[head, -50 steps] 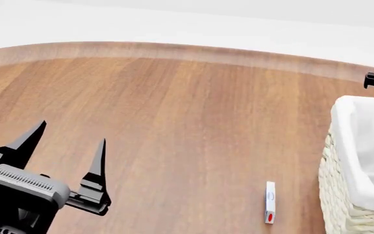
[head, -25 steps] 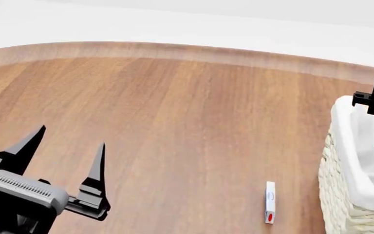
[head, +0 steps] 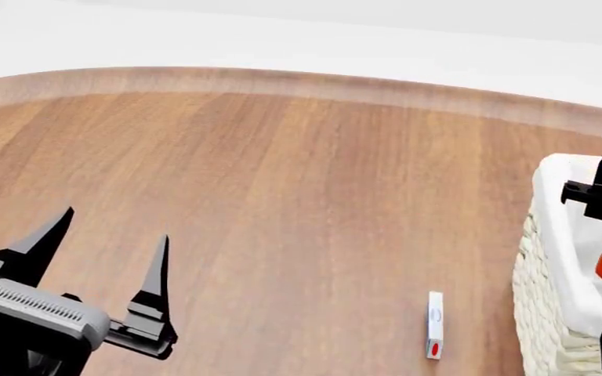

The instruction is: Pick up the ketchup, and put it in the basket.

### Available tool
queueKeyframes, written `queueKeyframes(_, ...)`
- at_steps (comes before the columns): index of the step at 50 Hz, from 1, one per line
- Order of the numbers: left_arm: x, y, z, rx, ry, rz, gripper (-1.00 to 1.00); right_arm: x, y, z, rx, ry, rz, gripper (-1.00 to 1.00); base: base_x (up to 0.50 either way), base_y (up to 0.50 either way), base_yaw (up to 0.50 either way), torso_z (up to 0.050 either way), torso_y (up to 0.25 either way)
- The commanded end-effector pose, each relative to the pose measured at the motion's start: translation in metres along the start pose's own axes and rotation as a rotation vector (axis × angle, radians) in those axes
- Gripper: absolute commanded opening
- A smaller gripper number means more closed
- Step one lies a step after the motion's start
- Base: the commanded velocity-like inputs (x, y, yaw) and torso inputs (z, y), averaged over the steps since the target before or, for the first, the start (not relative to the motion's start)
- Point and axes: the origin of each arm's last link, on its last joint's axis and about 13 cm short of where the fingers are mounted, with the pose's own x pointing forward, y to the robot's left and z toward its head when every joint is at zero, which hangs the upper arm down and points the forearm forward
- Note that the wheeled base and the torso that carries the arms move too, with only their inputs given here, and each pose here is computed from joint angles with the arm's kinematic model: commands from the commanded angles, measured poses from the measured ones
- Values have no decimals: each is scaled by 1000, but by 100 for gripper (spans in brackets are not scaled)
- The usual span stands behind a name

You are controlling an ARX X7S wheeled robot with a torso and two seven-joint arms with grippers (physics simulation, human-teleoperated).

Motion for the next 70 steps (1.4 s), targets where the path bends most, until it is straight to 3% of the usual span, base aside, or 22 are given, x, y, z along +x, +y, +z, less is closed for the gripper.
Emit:
queueKeyframes(1, 1, 0, -2, -7, -3, -2, 100, -1, 5, -7, 1, 2, 30, -100, 0, 0, 0, 0, 0)
queueKeyframes(27, -1, 1, -5, -8, 7, -1, 100, -1, 6, -13, 33, 26, 38, -100, 0, 0, 0, 0, 0)
queueKeyframes(28, -1, 1, -5, -8, 7, 0, 100, 0, 6, -12, 36, 24, 38, 100, 0, 0, 0, 0, 0)
queueKeyframes(55, -1, 2, 1, -11, -13, 24, 100, -11, 6, -1, 43, -39, 80, 100, 0, 0, 0, 0, 0)
queueKeyframes(66, 1, 2, 12, 53, -69, 108, 100, -39, 10, 1, 108, -143, 75, 100, 0, 0, 0, 0, 0)
queueKeyframes(70, -3, 1, 11, 93, -75, 118, 100, -56, 12, 0, 79, -222, 81, 100, 0, 0, 0, 0, 0)
